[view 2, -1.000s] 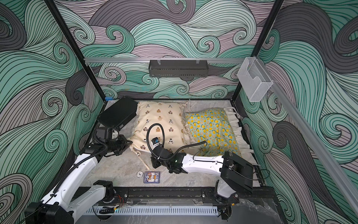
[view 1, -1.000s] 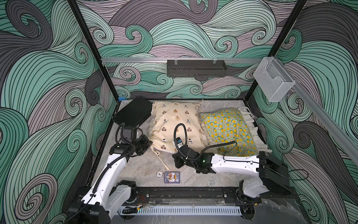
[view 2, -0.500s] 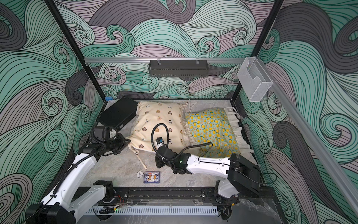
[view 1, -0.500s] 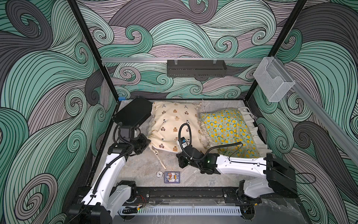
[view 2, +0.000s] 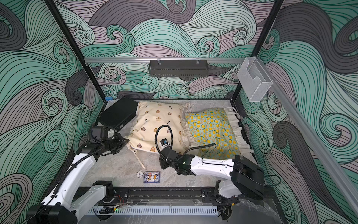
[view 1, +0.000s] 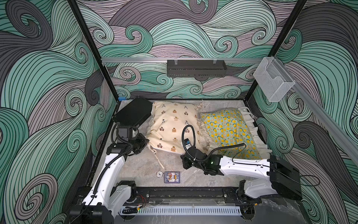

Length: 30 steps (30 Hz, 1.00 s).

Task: Zip up pillowcases
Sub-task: Zip the zipper on the pillowcase.

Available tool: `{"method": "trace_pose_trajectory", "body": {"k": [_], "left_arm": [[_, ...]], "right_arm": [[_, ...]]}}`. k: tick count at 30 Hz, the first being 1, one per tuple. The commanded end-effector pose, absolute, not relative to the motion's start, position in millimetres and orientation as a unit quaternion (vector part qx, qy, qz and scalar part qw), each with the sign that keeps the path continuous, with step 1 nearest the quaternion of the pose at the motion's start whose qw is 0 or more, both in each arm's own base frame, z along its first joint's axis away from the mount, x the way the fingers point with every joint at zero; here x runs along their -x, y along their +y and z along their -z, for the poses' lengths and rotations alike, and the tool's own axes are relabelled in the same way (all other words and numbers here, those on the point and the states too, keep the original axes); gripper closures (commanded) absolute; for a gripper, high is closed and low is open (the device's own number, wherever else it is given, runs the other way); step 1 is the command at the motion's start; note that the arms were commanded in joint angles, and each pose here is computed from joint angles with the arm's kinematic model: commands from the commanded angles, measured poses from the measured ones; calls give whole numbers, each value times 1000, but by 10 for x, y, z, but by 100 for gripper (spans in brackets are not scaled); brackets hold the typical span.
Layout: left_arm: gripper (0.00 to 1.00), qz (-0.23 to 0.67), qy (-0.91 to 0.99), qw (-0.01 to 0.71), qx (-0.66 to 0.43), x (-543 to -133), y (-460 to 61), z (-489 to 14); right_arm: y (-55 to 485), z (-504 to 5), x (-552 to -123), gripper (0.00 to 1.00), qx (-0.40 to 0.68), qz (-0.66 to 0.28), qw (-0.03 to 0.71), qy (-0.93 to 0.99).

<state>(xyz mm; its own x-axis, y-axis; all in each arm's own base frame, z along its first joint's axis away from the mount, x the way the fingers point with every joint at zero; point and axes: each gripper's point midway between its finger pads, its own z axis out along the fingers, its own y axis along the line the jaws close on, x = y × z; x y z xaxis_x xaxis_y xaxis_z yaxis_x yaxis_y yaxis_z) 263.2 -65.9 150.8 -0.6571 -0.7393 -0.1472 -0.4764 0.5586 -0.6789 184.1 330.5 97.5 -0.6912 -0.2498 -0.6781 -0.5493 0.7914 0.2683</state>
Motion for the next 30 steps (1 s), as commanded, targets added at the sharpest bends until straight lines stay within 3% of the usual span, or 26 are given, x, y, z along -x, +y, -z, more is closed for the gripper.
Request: {"method": "trace_pose_trajectory", "body": {"k": [1,30], "left_arm": [[100,305,849,251,351,-2724,-566,-1723],[100,309,841,254,364,-2728,-451,-1731]], "right_arm": [[3160,-923,-1860,97,211,-215,320,898],[2487,-705,-1898,96,163,-159,314,922]]}}
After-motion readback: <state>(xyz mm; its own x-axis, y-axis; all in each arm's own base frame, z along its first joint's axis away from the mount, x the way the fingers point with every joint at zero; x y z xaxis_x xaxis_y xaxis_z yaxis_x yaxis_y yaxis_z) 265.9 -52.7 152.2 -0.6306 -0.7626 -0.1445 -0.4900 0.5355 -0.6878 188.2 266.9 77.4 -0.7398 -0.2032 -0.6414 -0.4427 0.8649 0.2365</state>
